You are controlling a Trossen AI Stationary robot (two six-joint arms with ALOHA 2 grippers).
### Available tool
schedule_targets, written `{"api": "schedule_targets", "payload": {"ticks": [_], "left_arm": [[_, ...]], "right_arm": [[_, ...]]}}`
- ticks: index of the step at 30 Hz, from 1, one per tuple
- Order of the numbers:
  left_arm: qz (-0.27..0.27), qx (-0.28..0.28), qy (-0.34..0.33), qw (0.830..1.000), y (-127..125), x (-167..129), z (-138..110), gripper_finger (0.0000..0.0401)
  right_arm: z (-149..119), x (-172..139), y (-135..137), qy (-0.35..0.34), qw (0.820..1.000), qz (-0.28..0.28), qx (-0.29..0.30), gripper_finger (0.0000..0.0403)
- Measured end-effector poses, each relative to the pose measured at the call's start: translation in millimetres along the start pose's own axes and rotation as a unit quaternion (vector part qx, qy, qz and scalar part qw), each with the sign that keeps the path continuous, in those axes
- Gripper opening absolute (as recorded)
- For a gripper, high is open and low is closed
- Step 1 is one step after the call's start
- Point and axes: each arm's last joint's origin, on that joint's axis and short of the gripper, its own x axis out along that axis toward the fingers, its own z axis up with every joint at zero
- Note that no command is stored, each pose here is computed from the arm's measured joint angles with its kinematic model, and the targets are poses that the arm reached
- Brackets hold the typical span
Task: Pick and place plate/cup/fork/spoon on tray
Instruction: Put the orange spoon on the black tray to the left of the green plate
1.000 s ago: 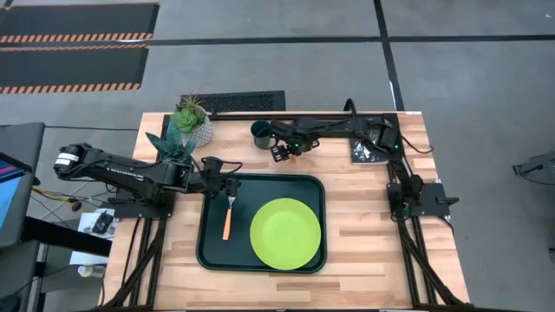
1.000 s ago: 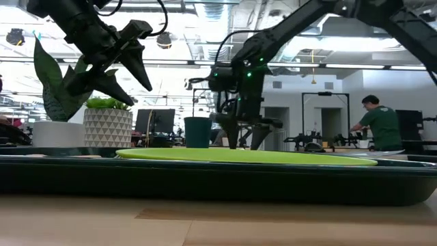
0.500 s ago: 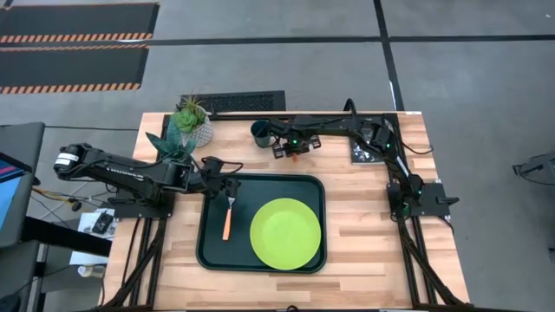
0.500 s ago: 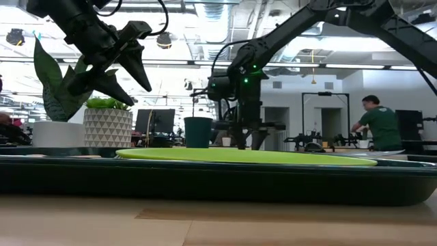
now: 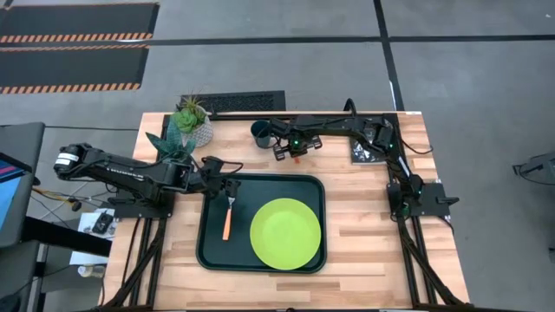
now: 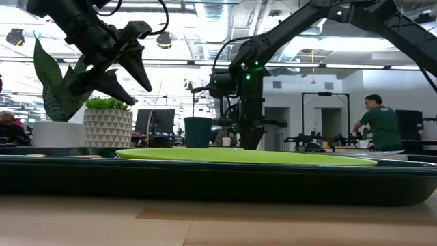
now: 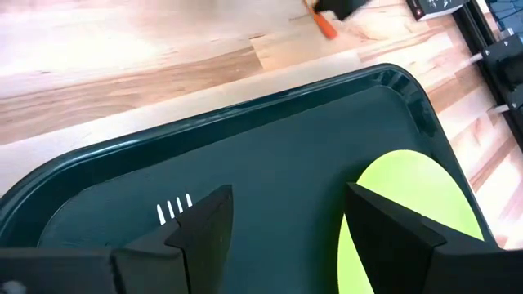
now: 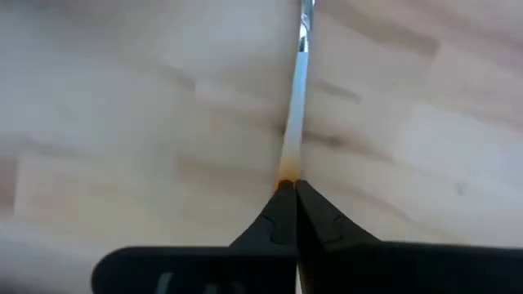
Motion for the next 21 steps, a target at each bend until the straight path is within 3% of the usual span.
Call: {"api": "schedule_targets", "payload": {"ticks": [11,15,21], "left_arm": [[0.001,-0.002,-0.009,1.000,0,0,1,0.0219],[0.001,-0.002,-0.010,1.000,0,0,1,0.0219],[0.002,-0.002,-0.010,1.000,0,0,1,0.0219]], "right_arm": [[2,-31,-4,-0.042,0.999,0.005,-0.022,0.0016],[5,-24,-4,-0.042,0.999,0.007,-0.024,0.0065],[13,-10,-1,-0.062,0.997,0.006,-0.034,0.0168]]}}
